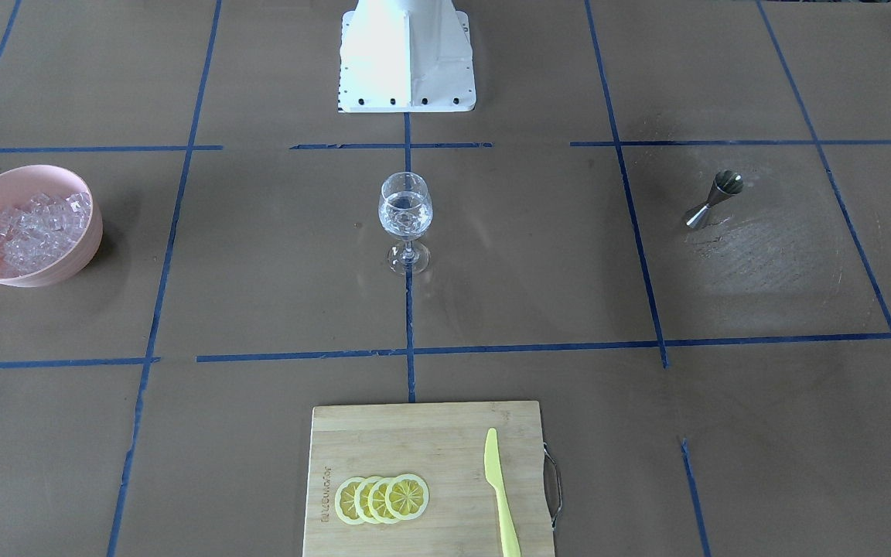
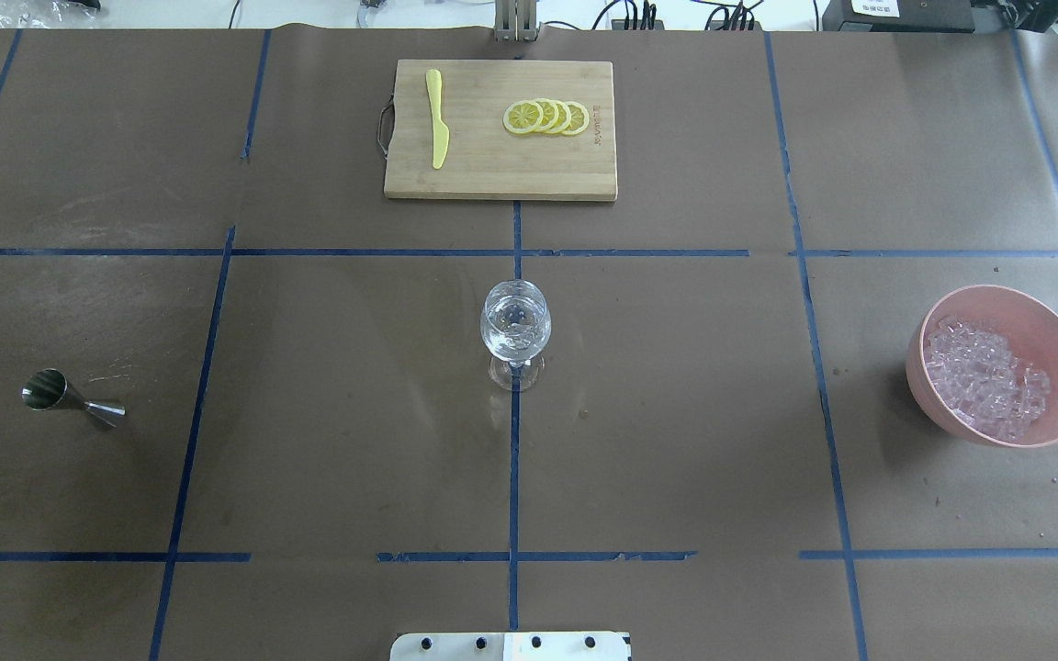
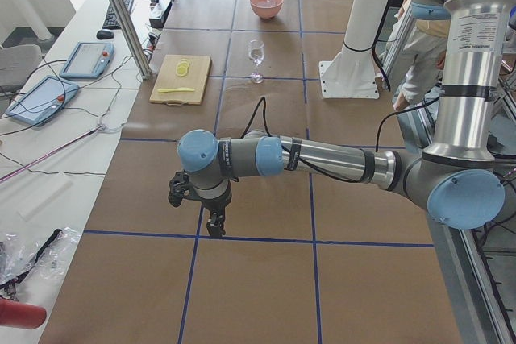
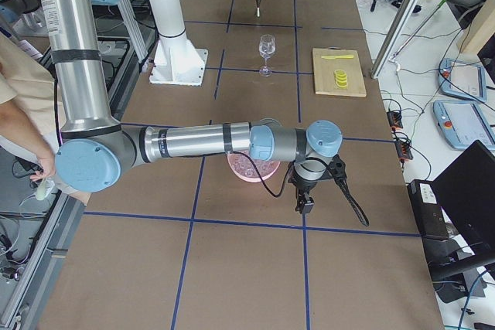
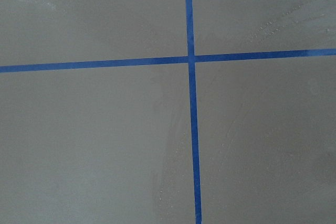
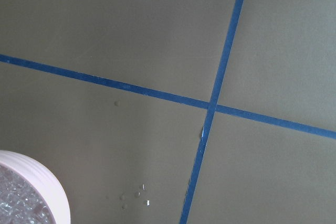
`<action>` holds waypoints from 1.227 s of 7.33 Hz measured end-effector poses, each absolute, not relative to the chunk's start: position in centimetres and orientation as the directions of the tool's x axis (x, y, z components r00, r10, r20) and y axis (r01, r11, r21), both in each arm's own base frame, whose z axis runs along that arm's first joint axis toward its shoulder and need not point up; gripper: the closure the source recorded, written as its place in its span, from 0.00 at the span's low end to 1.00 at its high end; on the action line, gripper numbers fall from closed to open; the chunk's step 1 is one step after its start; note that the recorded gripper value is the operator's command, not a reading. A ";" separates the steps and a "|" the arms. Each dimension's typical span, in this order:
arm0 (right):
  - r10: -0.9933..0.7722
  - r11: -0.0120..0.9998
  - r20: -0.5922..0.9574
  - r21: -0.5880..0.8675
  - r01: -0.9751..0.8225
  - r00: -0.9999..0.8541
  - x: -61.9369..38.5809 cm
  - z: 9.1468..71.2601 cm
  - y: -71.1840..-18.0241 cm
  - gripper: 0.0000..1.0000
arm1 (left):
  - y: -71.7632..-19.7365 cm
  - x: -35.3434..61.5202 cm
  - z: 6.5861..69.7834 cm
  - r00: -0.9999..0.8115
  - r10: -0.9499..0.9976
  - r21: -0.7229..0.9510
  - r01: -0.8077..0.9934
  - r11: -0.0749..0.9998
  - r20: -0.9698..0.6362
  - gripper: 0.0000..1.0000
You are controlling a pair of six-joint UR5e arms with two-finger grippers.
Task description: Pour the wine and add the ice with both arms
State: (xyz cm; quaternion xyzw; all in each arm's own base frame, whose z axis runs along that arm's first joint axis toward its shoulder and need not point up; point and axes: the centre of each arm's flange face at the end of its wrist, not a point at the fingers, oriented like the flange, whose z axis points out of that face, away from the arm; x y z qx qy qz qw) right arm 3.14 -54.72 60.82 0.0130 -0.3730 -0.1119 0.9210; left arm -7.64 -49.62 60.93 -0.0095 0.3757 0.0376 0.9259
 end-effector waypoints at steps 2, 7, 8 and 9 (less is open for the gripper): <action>-0.220 0.974 0.682 0.112 0.197 0.698 3.1 60.6 -54.8 0.00 | -49.6 -7.7 61.4 0.716 0.056 0.002 -0.076 0.997 -0.696 0.00; -0.211 0.976 0.687 0.113 0.185 0.695 3.1 60.1 -54.6 0.00 | -49.9 -7.9 60.9 0.719 0.096 0.063 -0.073 0.995 -0.688 0.00; -0.213 0.976 0.686 0.115 0.185 0.695 2.9 59.9 -54.8 0.00 | -50.1 -8.1 60.5 0.720 0.102 0.075 -0.069 0.995 -0.686 0.00; -0.217 0.975 0.686 0.121 0.186 0.694 2.9 59.5 -55.0 0.00 | -50.3 -8.4 60.0 0.720 0.108 0.087 -0.066 0.994 -0.685 0.00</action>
